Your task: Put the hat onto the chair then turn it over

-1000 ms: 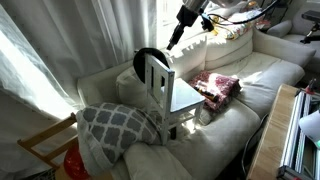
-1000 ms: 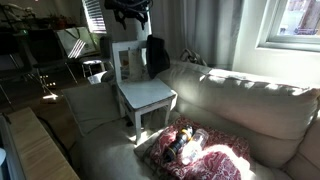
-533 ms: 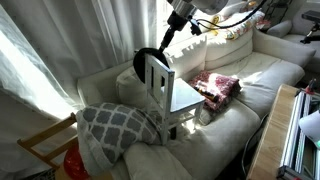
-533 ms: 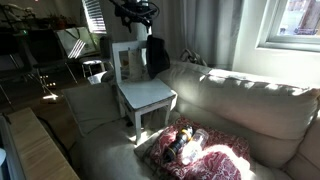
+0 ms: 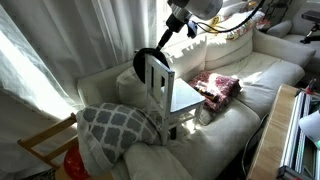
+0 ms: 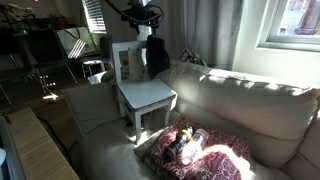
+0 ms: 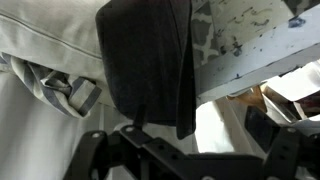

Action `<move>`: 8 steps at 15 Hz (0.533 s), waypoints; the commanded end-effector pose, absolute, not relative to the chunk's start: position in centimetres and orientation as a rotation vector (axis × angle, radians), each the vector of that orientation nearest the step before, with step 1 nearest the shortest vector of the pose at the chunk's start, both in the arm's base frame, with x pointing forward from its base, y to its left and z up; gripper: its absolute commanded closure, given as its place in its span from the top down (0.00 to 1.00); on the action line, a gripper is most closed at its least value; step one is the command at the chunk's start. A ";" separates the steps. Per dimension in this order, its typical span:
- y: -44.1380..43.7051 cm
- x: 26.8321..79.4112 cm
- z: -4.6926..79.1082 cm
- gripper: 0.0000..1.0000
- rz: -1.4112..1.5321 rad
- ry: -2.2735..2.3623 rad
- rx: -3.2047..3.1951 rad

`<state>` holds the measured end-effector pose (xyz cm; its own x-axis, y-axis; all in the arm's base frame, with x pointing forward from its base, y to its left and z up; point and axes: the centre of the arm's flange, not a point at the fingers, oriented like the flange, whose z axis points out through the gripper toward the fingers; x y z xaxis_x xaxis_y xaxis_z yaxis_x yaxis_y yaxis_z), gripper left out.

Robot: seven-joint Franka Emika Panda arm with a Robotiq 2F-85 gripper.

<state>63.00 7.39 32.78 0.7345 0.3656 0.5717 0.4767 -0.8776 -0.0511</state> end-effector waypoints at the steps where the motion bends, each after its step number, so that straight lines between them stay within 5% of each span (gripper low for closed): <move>1: 6.8 65.7 30.1 1.00 -0.878 -0.589 -2.751; 3: 6.6 66.4 29.4 0.91 -0.877 -0.558 -2.750; 4: 6.6 66.7 29.0 0.73 -0.870 -0.543 -2.748; 8: 6.6 67.3 28.3 0.46 -0.854 -0.513 -2.736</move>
<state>66.15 6.59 29.38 0.7627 0.2922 0.5769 0.4125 -0.9069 -0.0859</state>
